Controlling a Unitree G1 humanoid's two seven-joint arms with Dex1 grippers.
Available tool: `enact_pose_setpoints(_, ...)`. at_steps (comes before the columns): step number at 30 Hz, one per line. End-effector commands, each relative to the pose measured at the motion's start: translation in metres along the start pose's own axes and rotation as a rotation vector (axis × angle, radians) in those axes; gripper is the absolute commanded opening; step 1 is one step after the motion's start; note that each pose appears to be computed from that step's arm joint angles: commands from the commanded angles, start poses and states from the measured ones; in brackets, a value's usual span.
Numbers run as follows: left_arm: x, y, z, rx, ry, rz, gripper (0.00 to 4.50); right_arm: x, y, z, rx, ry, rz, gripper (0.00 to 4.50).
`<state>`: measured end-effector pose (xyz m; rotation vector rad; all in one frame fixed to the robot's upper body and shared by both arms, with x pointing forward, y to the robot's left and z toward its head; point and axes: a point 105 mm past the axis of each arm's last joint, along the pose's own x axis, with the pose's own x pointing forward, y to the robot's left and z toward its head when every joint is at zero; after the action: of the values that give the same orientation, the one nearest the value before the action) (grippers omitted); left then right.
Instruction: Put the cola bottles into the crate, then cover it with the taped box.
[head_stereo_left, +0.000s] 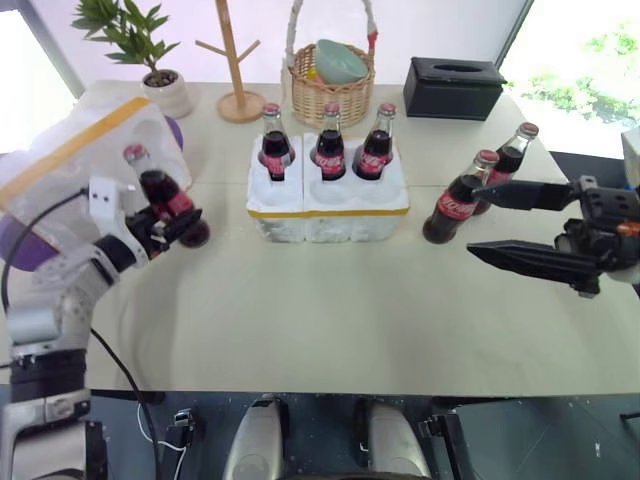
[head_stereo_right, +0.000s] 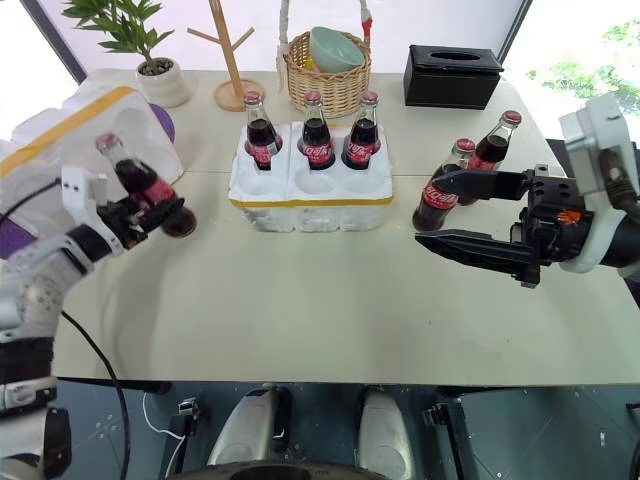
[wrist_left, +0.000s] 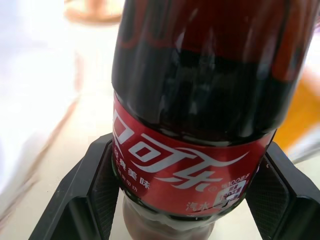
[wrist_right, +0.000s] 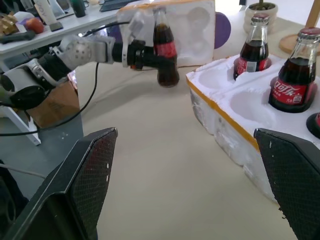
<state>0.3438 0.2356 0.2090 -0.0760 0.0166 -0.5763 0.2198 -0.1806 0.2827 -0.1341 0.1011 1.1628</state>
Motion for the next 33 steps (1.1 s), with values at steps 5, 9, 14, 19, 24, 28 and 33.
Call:
enact_pose_setpoints(5,0.029,-0.061,0.09,0.111,-0.158,-0.313,2.78,-0.001,0.0,0.001,-0.074,0.006,-0.026,4.5)
enact_pose_setpoints(9,0.057,-0.074,0.081,0.163,-0.107,-0.379,2.78,-0.002,-0.002,-0.003,-0.073,0.002,-0.05,4.5)
enact_pose_setpoints(14,0.088,-0.064,0.047,0.227,-0.014,-0.332,2.78,-0.003,-0.002,-0.005,-0.067,-0.015,-0.078,4.5)
enact_pose_setpoints(19,0.098,-0.057,0.038,0.262,-0.004,-0.301,2.78,-0.005,-0.002,-0.01,-0.054,-0.015,-0.105,4.5)
enact_pose_setpoints(24,0.106,-0.063,0.025,0.258,0.022,-0.333,2.78,-0.004,-0.004,-0.012,-0.05,-0.019,-0.113,4.5)
enact_pose_setpoints(28,0.117,-0.066,0.004,0.258,0.069,-0.32,2.78,-0.001,-0.008,-0.014,-0.051,-0.016,-0.113,4.5)
enact_pose_setpoints(33,0.114,-0.064,-0.002,0.234,0.088,-0.32,4.14,0.002,-0.01,-0.016,-0.06,-0.005,-0.111,4.5)
